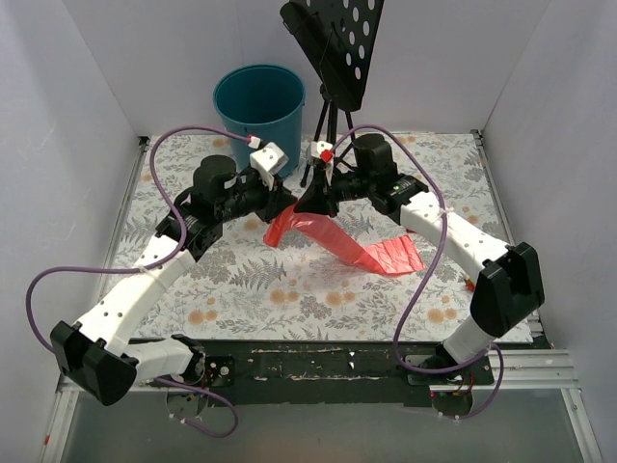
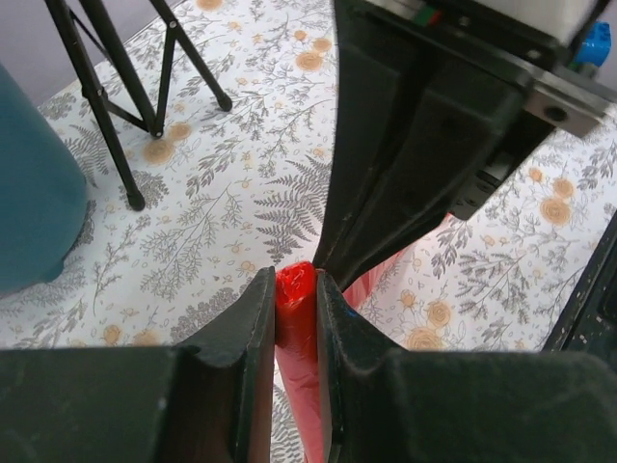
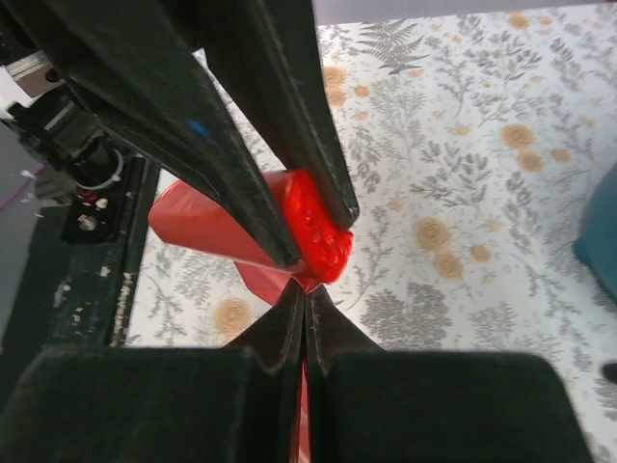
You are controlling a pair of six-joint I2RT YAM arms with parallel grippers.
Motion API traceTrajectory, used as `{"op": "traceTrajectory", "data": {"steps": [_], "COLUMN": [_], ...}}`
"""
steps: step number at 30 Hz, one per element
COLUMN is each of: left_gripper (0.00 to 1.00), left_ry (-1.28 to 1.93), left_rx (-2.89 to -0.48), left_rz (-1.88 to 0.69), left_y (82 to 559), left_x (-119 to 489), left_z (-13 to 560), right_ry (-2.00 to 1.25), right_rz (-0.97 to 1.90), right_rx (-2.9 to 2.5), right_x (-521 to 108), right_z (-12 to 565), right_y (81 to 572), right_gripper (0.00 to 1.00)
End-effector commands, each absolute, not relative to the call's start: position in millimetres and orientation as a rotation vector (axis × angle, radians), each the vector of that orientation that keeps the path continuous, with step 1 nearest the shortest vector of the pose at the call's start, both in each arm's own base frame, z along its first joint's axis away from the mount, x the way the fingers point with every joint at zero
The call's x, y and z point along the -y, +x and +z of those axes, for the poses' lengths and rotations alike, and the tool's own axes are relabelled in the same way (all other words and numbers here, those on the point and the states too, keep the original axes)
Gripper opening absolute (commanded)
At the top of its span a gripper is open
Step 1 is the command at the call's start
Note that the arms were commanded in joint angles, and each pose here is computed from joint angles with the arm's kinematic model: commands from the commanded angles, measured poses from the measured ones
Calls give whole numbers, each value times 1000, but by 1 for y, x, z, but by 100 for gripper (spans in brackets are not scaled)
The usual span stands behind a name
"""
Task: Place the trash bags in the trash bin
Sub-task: Tear the trash bag at the center of the board.
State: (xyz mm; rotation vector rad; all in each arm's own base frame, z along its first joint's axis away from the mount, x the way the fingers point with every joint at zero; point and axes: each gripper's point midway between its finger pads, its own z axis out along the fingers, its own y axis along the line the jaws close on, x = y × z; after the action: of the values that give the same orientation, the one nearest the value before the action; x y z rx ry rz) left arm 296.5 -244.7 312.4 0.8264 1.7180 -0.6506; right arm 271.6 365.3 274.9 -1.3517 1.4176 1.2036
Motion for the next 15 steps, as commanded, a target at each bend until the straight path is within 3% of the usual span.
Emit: {"op": "traceTrajectory", "data": {"steps": [1, 8, 15], "left_gripper": [0, 0, 0], "left_ry": [585, 388, 416], "left_rx": [-1743, -1845, -1864], "left_rz": [-474, -498, -397], "left_y": [331, 364, 370], "left_x": [214, 204, 192], "left_z": [321, 308, 284], "right_ry": [-1429, -1662, -1632], "right_rz": [1088, 977, 920], "right_rx": [-1264, -1130, -1106], "right_x": [-359, -367, -357], "right_z": [302, 278, 293], "right_y": [255, 215, 211], "right_gripper": [1, 1, 1]}}
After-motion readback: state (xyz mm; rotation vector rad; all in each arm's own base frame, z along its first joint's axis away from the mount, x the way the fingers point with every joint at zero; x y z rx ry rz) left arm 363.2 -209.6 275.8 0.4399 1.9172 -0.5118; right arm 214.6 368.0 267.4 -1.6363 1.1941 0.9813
